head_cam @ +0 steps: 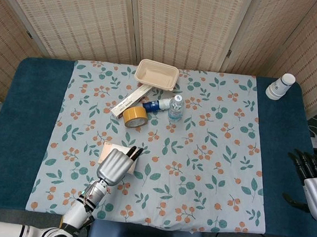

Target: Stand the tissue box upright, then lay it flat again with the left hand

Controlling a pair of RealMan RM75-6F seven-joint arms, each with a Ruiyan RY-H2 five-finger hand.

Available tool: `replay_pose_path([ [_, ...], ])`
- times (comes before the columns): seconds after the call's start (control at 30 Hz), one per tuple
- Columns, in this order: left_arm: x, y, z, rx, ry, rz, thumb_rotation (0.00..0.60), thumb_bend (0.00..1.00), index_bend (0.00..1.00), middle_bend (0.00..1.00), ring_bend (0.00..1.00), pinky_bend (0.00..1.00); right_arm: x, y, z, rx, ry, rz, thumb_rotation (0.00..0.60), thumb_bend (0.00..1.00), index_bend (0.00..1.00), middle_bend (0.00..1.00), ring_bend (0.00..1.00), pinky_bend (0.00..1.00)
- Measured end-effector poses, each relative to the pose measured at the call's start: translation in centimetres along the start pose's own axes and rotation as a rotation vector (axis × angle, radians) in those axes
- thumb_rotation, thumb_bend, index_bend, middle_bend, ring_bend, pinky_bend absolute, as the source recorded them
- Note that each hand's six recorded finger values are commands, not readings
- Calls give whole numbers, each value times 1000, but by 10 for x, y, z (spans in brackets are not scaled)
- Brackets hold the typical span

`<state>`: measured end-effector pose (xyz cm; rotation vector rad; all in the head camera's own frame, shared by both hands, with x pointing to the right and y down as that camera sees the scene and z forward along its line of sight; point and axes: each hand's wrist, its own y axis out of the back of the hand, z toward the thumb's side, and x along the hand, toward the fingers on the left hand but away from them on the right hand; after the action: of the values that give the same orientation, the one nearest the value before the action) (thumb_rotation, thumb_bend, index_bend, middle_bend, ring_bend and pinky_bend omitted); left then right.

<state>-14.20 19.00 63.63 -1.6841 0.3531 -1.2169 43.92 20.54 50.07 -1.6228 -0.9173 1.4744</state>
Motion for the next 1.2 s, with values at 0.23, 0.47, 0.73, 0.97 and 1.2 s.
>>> replay_pose_path([
  [0.23,12,-6,4,-2,13,-76,600,158,67,134,894,877,0,1,-1,-15,5,5,600,116,78,28,0,13],
  [0.47,27,-10,7,30,28,-118,600,157,72,135,894,878,-3,2,-5,-21,-1,8,600,116,78,28,0,13],
  [0.73,35,-18,9,52,30,-161,600,158,73,134,894,877,-5,3,-8,-26,-9,8,600,116,77,28,0,13],
  [0.97,42,-25,8,60,40,-182,600,158,87,139,894,877,-5,3,-8,-28,-11,9,600,116,78,28,0,13],
  [1.2,47,-37,-2,75,67,-209,600,178,313,309,923,903,-6,4,-11,-34,-16,11,600,116,78,28,0,13],
])
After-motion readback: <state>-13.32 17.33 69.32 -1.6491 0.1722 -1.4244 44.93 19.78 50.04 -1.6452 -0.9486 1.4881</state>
